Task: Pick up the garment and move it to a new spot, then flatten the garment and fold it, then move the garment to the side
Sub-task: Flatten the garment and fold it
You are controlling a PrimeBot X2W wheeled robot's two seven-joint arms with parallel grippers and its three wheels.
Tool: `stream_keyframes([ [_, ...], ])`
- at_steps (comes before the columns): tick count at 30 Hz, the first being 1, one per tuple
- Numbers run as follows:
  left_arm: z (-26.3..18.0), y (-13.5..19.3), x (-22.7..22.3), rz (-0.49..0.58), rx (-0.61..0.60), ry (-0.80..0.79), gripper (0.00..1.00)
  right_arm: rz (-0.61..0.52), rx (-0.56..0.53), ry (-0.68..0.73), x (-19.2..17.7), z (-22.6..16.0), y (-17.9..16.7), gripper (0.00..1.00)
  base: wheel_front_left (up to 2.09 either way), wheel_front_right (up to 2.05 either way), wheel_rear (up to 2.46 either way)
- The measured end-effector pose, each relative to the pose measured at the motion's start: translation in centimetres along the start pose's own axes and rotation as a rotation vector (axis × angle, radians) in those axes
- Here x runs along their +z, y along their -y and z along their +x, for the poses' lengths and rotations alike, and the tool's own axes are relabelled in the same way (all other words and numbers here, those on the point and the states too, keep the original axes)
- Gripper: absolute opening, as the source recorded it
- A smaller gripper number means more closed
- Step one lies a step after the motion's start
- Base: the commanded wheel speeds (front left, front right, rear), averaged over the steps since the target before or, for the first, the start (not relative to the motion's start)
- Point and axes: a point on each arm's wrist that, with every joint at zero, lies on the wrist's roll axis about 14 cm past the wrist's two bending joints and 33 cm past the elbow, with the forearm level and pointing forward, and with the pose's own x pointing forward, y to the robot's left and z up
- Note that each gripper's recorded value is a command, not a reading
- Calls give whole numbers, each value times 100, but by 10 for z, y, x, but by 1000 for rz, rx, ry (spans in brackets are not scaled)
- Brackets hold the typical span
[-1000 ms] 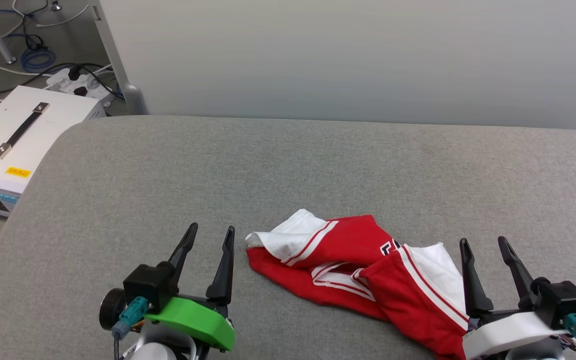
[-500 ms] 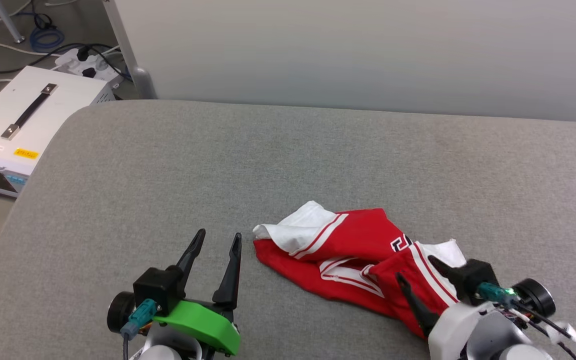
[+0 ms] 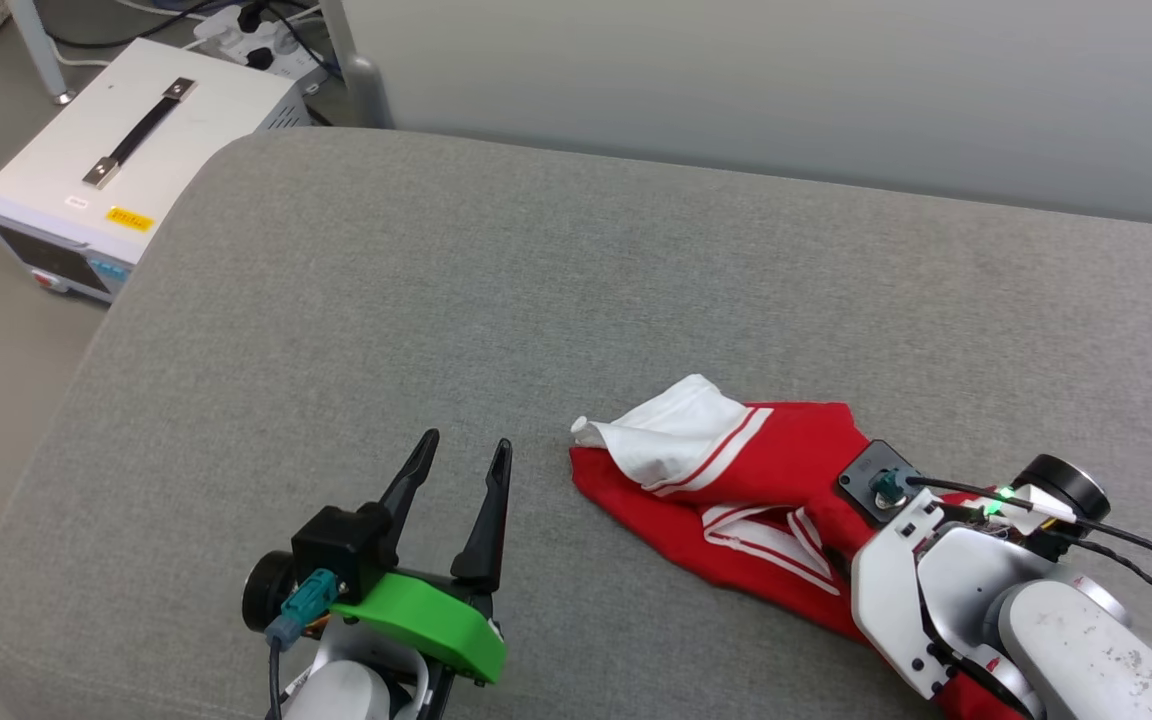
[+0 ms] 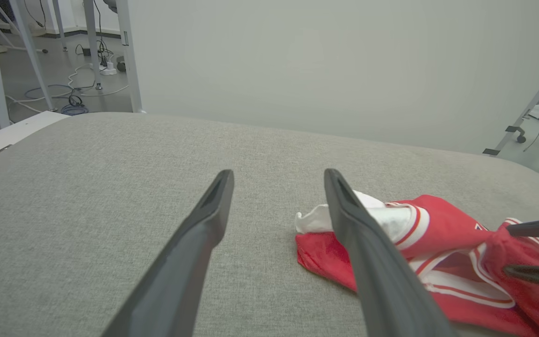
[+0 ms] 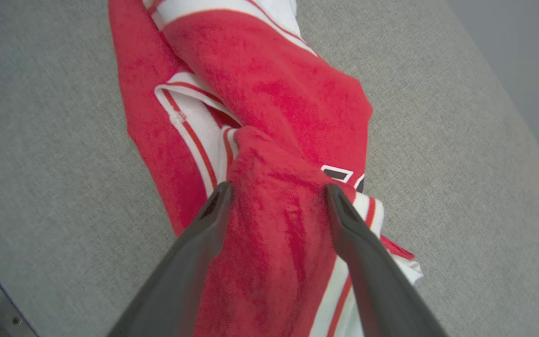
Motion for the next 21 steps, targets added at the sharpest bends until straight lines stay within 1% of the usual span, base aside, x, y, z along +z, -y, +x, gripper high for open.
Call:
stream_keyframes([
  [6,-4,-14,-4,-2,51,-14,100,-4,54,-136,-28,24,-4,100,0,0,0],
  [10,-6,-23,-7,-2,81,-22,100,7,81,-179,-36,38,-5,100,0,0,0],
  [12,-9,-28,-9,-2,99,-30,100,9,84,-180,-36,43,-4,0,0,0,0],
  [18,-17,-35,-6,3,125,-24,100,24,49,-108,-16,45,10,0,0,0,0],
  [21,-18,-32,0,2,117,-5,100,41,1,-40,7,36,29,0,0,0,0],
])
